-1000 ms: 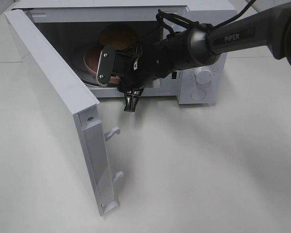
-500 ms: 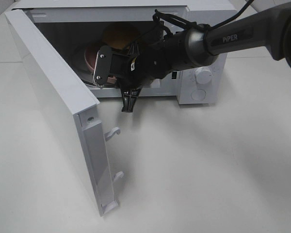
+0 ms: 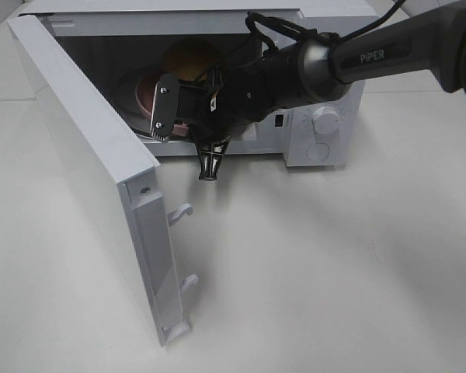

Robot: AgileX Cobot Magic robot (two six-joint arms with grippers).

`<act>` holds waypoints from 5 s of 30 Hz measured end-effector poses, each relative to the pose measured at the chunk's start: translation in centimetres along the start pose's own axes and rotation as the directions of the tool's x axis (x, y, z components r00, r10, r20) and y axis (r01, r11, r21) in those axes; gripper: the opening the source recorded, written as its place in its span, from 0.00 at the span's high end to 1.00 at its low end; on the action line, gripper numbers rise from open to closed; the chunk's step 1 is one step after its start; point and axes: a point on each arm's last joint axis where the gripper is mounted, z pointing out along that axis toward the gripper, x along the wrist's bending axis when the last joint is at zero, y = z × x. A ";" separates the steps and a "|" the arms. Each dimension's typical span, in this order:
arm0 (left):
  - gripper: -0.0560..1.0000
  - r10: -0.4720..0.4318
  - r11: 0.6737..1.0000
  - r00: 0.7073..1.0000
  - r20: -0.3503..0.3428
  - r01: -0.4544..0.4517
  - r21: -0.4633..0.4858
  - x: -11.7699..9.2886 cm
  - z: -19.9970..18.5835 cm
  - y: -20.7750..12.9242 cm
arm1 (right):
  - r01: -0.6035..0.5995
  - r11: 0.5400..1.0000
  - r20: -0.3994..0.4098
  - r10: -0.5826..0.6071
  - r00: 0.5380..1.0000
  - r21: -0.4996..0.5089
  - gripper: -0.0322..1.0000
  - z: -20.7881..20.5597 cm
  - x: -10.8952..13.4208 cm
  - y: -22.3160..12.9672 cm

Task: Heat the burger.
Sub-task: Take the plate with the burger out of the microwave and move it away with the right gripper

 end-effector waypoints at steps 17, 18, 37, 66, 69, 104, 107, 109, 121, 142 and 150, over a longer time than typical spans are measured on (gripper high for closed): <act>0.95 -0.001 1.000 1.000 0.000 0.001 0.000 0.0 0.0 0.0 | 0.107 0.994 -0.045 -0.106 0.993 0.016 0.87 -3.2 0.2 0.1; 0.95 -0.001 1.000 1.000 0.000 0.001 0.000 0.0 0.0 0.0 | 0.128 0.992 -0.055 -0.127 0.990 0.017 0.87 -3.6 0.6 0.0; 0.95 -0.003 1.000 1.000 0.000 0.003 0.000 0.0 0.0 0.0 | 0.271 0.963 -0.009 -0.271 0.963 -0.015 0.87 -7.9 2.6 -1.0; 0.95 -0.003 1.000 1.000 0.000 0.003 0.000 0.0 0.0 0.0 | 0.374 0.928 -0.085 -0.373 0.924 -0.011 0.87 -14.4 8.2 -4.3; 0.95 -0.003 1.000 1.000 0.000 0.003 0.000 0.0 0.0 0.0 | 0.373 0.928 -0.098 -0.372 0.923 -0.009 0.87 -15.1 8.9 -4.7; 0.95 -0.003 1.000 1.000 0.000 0.003 0.000 0.0 0.0 0.0 | 0.288 0.957 -0.159 -0.280 0.947 0.029 0.87 -22.9 14.8 -8.5; 0.95 -0.003 1.000 1.000 0.000 0.003 0.000 0.0 0.0 0.0 | 0.287 0.957 -0.171 -0.278 0.945 0.036 0.87 -23.6 15.2 -8.8; 0.95 -0.003 1.000 1.000 0.000 0.003 0.000 0.0 0.0 0.0 | 0.285 0.958 -0.174 -0.274 0.946 0.039 0.87 -23.9 15.4 -9.0; 0.95 -0.003 1.000 1.000 0.000 0.003 0.000 0.0 0.0 0.0 | 0.212 0.973 -0.209 -0.189 0.959 0.093 0.87 -25.2 16.1 -9.6; 0.95 -0.003 1.000 1.000 0.000 0.003 0.000 0.0 0.0 0.0 | -0.077 0.904 -0.012 0.091 0.996 0.421 0.87 -25.6 14.8 -12.4; 0.95 -0.003 1.000 1.000 0.000 0.003 0.000 0.0 0.0 0.0 | -0.240 0.832 0.044 0.252 0.967 0.500 0.87 -24.5 13.3 -15.0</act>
